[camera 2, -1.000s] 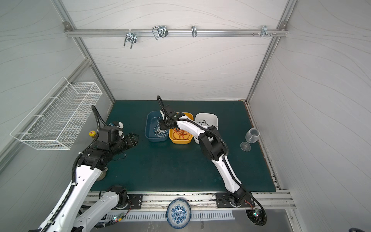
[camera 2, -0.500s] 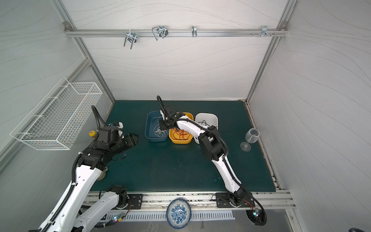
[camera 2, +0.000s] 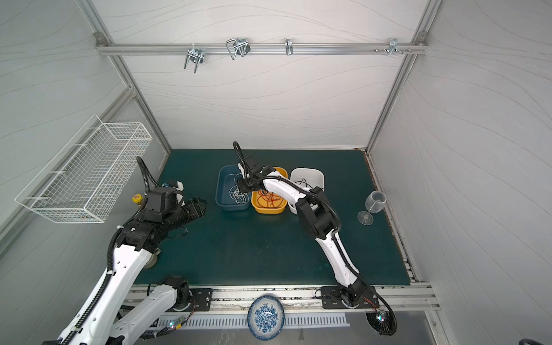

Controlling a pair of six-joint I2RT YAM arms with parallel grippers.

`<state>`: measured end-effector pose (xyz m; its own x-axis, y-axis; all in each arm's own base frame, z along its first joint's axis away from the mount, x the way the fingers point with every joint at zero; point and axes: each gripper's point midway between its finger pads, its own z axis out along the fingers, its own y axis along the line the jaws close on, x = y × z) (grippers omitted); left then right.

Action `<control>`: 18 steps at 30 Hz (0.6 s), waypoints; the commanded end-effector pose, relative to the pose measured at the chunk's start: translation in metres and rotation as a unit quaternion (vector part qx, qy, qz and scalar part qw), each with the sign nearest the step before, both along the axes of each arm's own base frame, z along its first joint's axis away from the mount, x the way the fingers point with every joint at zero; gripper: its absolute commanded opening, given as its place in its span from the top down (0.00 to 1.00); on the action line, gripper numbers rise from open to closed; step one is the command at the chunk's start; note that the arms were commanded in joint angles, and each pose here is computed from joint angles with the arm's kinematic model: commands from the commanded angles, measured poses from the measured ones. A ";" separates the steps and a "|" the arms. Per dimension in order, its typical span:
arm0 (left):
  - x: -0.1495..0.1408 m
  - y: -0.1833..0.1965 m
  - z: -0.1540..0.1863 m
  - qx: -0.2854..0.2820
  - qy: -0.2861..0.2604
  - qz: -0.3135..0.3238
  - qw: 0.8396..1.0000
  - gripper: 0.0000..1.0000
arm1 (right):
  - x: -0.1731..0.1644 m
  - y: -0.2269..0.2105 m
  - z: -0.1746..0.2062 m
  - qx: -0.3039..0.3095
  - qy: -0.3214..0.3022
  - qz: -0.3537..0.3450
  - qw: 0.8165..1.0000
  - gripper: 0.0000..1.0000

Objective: Untangle and sort cables by color
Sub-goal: Place the cable in the container.

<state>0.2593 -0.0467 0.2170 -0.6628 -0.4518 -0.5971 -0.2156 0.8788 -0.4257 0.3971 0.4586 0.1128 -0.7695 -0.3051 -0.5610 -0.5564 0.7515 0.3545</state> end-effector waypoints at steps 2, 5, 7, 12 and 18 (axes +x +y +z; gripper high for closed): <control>0.007 0.000 0.010 -0.007 -0.020 0.002 1.000 0.33 | -0.006 0.003 0.077 0.027 -0.065 0.017 0.997 0.70; 0.007 0.000 0.009 -0.006 -0.019 0.002 1.000 0.33 | -0.011 -0.001 0.102 0.033 -0.084 0.020 0.996 0.64; 0.007 0.000 0.008 -0.006 -0.018 0.002 1.000 0.33 | -0.016 -0.006 0.122 0.034 -0.105 0.022 0.994 0.59; 0.007 -0.001 0.008 -0.008 -0.021 -0.002 1.000 0.33 | -0.033 -0.031 0.176 0.035 -0.165 0.018 0.985 0.41; 0.008 -0.003 0.006 -0.010 -0.016 -0.007 1.000 0.33 | -0.061 -0.085 0.224 0.051 -0.227 -0.012 0.972 0.21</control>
<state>0.2594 -0.0488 0.2135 -0.6734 -0.4521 -0.5849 -0.2121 0.8761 -0.4330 0.3425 0.3949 0.3236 -0.4959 -0.2194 -0.8402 -0.6675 0.7153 0.2071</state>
